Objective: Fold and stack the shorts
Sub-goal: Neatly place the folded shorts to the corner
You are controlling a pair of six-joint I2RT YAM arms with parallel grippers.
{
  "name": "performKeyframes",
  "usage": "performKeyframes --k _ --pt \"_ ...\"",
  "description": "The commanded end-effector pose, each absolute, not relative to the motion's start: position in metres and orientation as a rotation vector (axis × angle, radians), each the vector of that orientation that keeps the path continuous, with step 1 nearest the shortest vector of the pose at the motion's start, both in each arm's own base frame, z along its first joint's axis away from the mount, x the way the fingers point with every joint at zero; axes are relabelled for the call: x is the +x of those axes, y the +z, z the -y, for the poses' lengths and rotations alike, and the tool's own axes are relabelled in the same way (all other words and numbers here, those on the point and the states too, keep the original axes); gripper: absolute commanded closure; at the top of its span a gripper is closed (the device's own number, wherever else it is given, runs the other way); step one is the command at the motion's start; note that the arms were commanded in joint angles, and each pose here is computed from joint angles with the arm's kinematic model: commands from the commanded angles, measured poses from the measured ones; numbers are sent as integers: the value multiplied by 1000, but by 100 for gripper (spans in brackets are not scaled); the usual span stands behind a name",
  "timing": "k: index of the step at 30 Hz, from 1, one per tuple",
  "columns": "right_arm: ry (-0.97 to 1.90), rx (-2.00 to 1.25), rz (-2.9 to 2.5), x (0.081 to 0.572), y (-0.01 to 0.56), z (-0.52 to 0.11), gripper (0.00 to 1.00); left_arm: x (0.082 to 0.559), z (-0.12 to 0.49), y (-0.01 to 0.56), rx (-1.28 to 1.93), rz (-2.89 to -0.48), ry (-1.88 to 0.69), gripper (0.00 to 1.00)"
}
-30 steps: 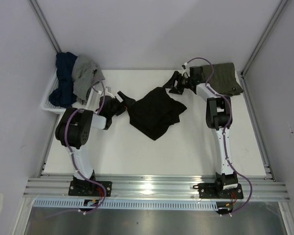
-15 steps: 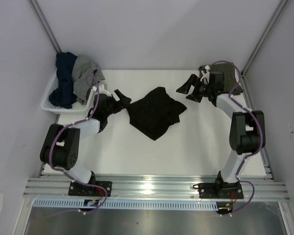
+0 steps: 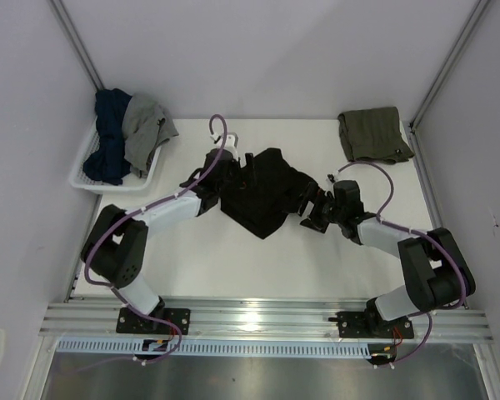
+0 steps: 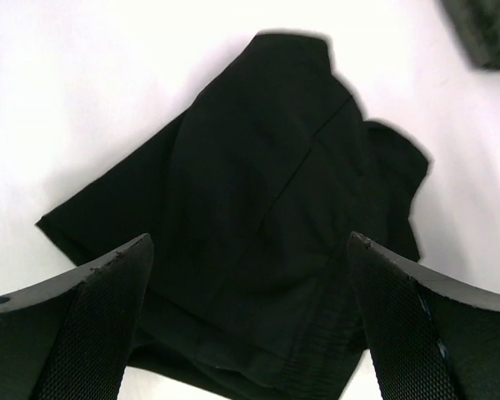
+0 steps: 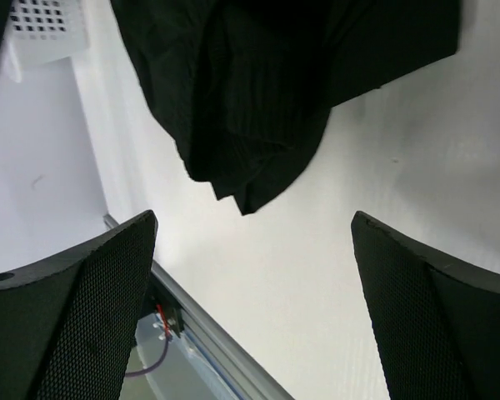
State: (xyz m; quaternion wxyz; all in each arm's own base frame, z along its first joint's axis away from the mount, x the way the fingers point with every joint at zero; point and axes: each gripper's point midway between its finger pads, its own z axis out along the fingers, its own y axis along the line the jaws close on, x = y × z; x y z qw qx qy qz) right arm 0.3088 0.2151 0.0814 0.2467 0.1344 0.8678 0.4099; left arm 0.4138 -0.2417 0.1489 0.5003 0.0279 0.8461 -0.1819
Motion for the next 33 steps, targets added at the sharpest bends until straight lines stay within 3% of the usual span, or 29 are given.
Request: performKeyframes --k 1,10,33 --pt "1162 385 -2161 333 112 -225 1 414 232 125 102 -2121 -328 1" --pt "1190 459 -2141 340 78 -246 1 399 230 61 105 -2295 -248 1" --pt "1192 535 -2131 377 27 -273 0 379 258 31 242 -2325 -191 1"
